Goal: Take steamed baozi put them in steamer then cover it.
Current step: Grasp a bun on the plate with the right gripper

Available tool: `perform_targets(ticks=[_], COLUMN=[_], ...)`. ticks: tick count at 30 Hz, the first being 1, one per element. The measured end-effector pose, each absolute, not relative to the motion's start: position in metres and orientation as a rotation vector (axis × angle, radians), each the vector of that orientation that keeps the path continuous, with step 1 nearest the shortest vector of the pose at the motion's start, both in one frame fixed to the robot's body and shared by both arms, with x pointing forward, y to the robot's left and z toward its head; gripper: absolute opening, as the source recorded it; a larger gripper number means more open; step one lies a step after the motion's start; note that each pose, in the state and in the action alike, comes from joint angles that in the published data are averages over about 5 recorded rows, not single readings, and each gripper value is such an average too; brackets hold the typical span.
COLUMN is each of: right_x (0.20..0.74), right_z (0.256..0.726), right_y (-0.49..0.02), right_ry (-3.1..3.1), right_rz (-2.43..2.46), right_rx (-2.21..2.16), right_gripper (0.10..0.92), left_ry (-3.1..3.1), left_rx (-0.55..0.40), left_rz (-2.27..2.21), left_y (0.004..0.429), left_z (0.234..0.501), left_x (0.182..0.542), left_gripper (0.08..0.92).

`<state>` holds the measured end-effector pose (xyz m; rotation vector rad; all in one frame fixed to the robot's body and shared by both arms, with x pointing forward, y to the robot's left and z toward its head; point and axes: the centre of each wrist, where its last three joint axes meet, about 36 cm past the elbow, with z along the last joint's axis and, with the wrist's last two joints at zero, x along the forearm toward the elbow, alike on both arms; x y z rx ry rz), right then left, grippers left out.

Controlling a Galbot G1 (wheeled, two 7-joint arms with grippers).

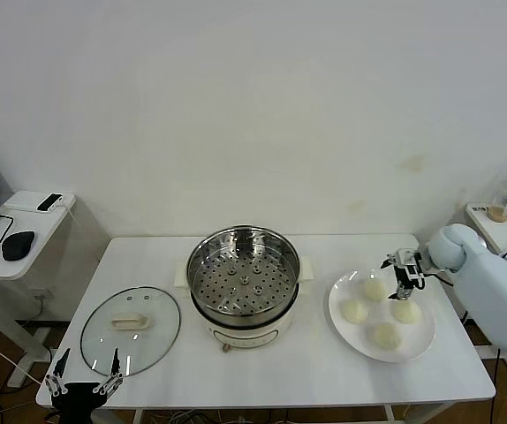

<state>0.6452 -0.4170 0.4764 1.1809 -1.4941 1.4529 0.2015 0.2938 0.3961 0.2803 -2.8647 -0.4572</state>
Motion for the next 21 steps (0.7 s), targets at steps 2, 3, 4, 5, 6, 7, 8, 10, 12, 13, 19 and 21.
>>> perform_targets(ticks=[2, 3, 4, 5, 6, 7, 8, 10, 12, 13, 19, 21], right_x=[0.650, 0.653, 0.655, 0.657, 0.659, 0.661, 0.663, 0.665, 0.667, 0.668, 0.673, 0.674], right_z=[0.475, 0.474, 0.473, 0.472, 0.470, 0.469, 0.467, 0.462, 0.458, 0.456, 0.448, 0.445], right_y=[-0.415, -0.413, -0.412, -0.411, -0.409, -0.407, -0.406, -0.403, -0.399, -0.398, -0.391, -0.389], right_ry=[-1.477, -1.472, -1.467, -1.462, -1.457, -1.451, -1.445, -1.431, -1.418, -1.413, -1.392, -1.387], right_rz=[1.452, 1.452, 1.451, 1.450, 1.449, 1.448, 1.447, 1.445, 1.442, 1.442, 1.444, 1.444], right_rx=[1.184, 1.185, 1.185, 1.184, 1.184, 1.185, 1.186, 1.188, 1.192, 1.193, 1.192, 1.189], right_gripper=[0.823, 0.823, 0.823, 0.823, 0.823, 0.823, 0.823, 0.823, 0.823, 0.823, 0.816, 0.803], left_ry=[-2.864, -2.863, -2.863, -2.863, -2.862, -2.862, -2.861, -2.859, -2.858, -2.858, -2.857, -2.856], left_rx=[0.283, 0.284, 0.286, 0.288, 0.289, 0.291, 0.293, 0.296, 0.298, 0.299, 0.301, 0.301], left_rz=[-0.460, -0.461, -0.463, -0.464, -0.465, -0.466, -0.468, -0.470, -0.473, -0.474, -0.477, -0.477], left_y=[0.295, 0.295, 0.295, 0.295, 0.296, 0.296, 0.296, 0.297, 0.298, 0.298, 0.298, 0.298], left_z=[0.396, 0.396, 0.396, 0.396, 0.397, 0.397, 0.396, 0.396, 0.396, 0.396, 0.395, 0.395], left_x=[0.201, 0.201, 0.201, 0.201, 0.201, 0.201, 0.201, 0.201, 0.201, 0.201, 0.201, 0.201], left_gripper=[0.823, 0.823, 0.823, 0.823, 0.823, 0.823, 0.823, 0.823, 0.823, 0.823, 0.823, 0.823])
